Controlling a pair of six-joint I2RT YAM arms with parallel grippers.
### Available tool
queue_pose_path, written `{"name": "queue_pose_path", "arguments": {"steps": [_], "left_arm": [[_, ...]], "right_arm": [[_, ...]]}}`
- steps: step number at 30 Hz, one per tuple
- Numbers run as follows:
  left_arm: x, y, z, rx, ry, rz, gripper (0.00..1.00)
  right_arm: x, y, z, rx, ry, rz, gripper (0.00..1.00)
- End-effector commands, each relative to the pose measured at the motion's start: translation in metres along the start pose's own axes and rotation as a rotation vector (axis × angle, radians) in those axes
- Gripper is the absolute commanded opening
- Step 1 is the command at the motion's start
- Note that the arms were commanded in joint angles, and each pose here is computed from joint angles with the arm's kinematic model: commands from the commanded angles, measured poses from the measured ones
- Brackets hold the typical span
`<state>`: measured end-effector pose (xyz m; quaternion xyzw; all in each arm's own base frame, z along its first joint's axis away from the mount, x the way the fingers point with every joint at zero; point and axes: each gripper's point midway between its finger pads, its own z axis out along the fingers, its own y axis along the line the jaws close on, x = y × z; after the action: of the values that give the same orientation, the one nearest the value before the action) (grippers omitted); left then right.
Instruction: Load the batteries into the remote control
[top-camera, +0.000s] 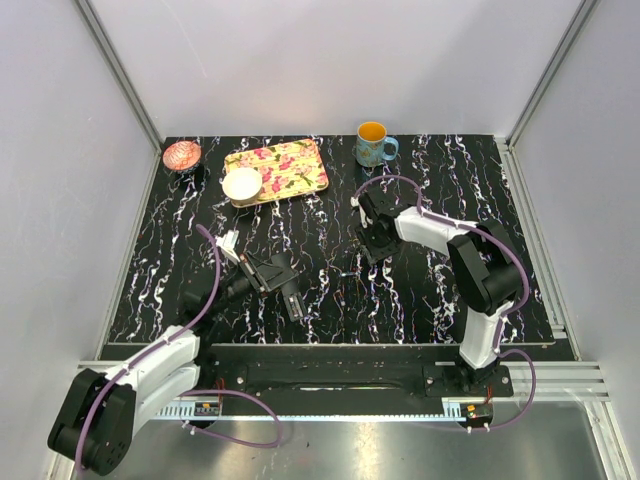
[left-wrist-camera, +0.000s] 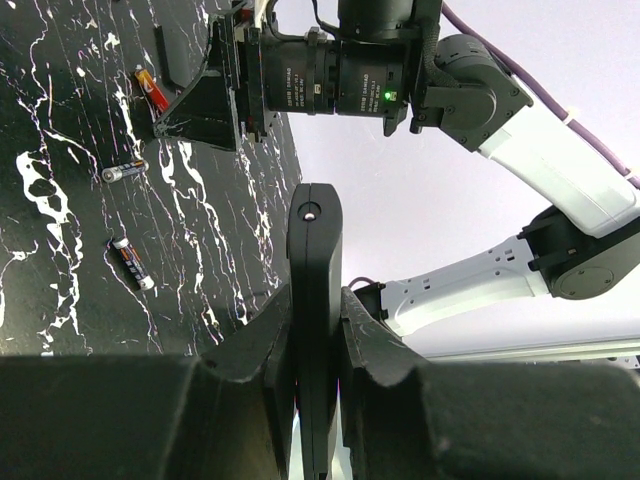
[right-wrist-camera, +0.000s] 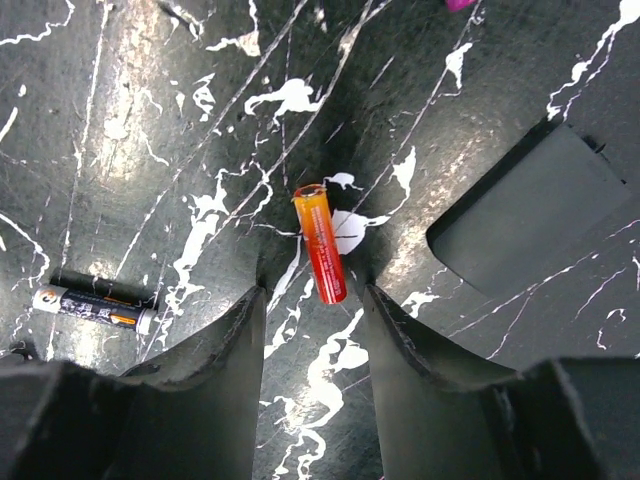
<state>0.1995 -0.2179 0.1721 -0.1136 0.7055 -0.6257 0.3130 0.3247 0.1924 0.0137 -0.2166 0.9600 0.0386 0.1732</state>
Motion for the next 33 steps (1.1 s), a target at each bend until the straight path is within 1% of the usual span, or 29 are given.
{"name": "queue_pose_path", "arguments": {"steps": [1,7,8,11,13,14,16,18,20,21,22,24,29,33], "left_arm": [[-0.0058,-0.0153,0.0016,0.061,-0.019,0.05,0.0],[-0.0048,-0.0161,0.0019,0.065,-0.013,0.049,0.0],[-0.0049,-0.0154,0.0017,0.063,-0.014,0.048,0.0],[-0.0045,-0.0155,0.0017,0.063,-0.012,0.048,0.0],[-0.0049,-0.0153,0.0017,0.063,-0.014,0.048,0.0],[-0.0049,-0.016,0.0018,0.064,-0.013,0.049,0.0],[-0.0053,-0.017,0.0018,0.067,-0.013,0.051,0.0],[-0.0053,-0.0173,0.002,0.067,-0.012,0.051,0.0],[-0.0052,-0.0173,0.0019,0.067,-0.012,0.051,0.0],[-0.0052,-0.017,0.002,0.066,-0.011,0.05,0.0],[-0.0052,-0.0181,0.002,0.069,-0.011,0.05,0.0],[-0.0045,-0.018,0.002,0.069,-0.007,0.049,0.0],[-0.0047,-0.0175,0.0014,0.067,-0.01,0.05,0.0],[-0.0046,-0.0172,0.0014,0.065,-0.01,0.049,0.0]], "right_arm": [[-0.0134,-0.0078,0.0035,0.003,-0.026,0.003,0.47],[-0.0127,-0.0082,0.0082,-0.002,-0.021,0.007,0.44],[-0.0123,-0.0086,0.0086,-0.006,-0.019,0.01,0.38],[-0.0104,-0.0086,0.0098,-0.012,-0.014,0.013,0.32],[-0.0105,-0.0075,0.0094,-0.018,-0.017,0.013,0.3],[-0.0094,-0.0073,0.0095,-0.02,-0.014,0.013,0.27],[-0.0098,-0.0069,0.0094,-0.021,-0.017,0.014,0.25],[-0.0099,-0.0069,0.0092,-0.021,-0.018,0.016,0.26],[-0.0106,-0.0068,0.009,-0.022,-0.02,0.016,0.29],[-0.0112,-0.007,0.009,-0.02,-0.02,0.017,0.38],[-0.0119,-0.0072,0.0087,-0.019,-0.022,0.017,0.41],[-0.0135,-0.0073,0.0086,-0.015,-0.025,0.018,0.45],[-0.016,-0.0072,0.0099,-0.017,-0.026,0.017,0.44],[-0.0132,-0.0067,0.0125,-0.021,-0.015,0.014,0.36]]}}
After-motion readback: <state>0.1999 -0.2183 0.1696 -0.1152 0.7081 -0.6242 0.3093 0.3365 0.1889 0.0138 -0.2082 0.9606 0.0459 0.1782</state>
